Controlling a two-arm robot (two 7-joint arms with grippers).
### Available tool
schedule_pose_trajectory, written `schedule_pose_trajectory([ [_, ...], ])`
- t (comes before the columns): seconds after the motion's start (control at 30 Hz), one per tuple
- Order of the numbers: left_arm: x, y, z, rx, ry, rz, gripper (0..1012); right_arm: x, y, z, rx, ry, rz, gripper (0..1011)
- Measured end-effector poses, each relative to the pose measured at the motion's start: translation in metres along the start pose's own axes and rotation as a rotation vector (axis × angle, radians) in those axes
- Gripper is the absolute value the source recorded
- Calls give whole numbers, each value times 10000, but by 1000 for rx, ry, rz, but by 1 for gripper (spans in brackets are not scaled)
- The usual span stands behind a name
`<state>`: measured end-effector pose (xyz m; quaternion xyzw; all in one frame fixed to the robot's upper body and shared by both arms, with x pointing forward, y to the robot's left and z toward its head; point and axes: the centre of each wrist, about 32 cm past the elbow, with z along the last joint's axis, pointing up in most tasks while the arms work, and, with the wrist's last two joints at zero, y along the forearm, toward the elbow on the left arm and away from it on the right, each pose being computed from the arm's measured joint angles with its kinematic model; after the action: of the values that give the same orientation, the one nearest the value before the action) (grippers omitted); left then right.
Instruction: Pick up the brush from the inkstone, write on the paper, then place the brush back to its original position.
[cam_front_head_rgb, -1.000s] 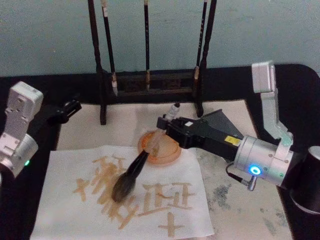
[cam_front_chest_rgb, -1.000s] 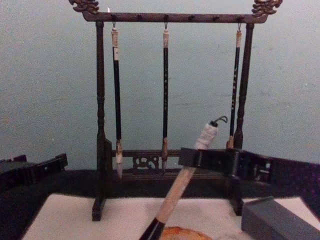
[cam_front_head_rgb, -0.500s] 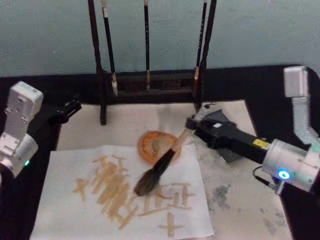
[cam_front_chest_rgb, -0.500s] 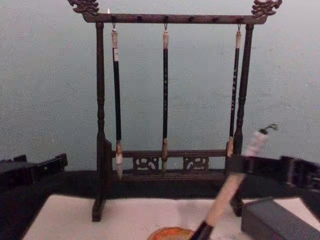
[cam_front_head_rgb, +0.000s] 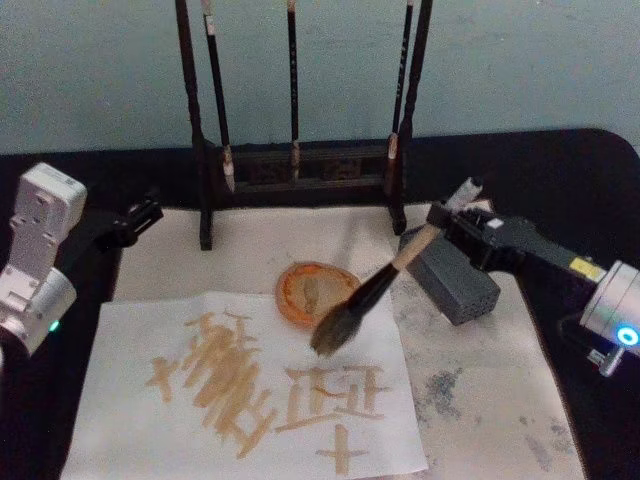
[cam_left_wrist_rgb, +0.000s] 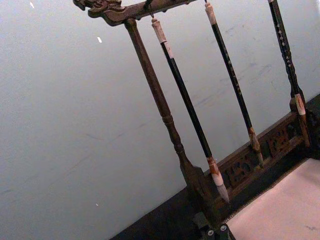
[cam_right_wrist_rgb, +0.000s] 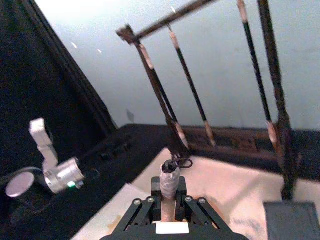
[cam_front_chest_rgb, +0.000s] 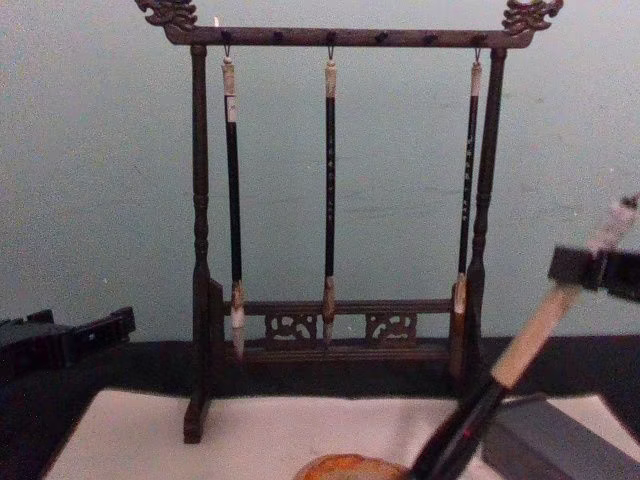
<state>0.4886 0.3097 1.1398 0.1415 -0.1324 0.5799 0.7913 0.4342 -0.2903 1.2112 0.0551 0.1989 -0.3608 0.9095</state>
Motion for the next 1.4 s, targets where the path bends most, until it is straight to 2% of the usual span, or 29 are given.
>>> schedule_pose_trajectory([
  [0.2, 0, 0, 0, 0, 0, 0, 1002, -114, 101, 80, 36, -18, 53, 175],
  [0.33, 0, 0, 0, 0, 0, 0, 1002, -212, 256, 100, 36, -34, 97, 175],
  [0.5, 0, 0, 0, 0, 0, 0, 1002, -284, 451, 43, 13, -35, 131, 175],
  [0.63, 0, 0, 0, 0, 0, 0, 1002, -288, 545, -16, -8, -28, 136, 175],
  [0.8, 0, 0, 0, 0, 0, 0, 1002, -241, 679, -138, -48, -6, 128, 175],
  [0.93, 0, 0, 0, 0, 0, 0, 1002, -194, 711, -186, -63, 5, 114, 175],
  [1.13, 0, 0, 0, 0, 0, 0, 1002, -126, 702, -229, -73, 17, 94, 175],
  [1.4, 0, 0, 0, 0, 0, 0, 1002, -8, 588, -256, -73, 41, 55, 175],
])
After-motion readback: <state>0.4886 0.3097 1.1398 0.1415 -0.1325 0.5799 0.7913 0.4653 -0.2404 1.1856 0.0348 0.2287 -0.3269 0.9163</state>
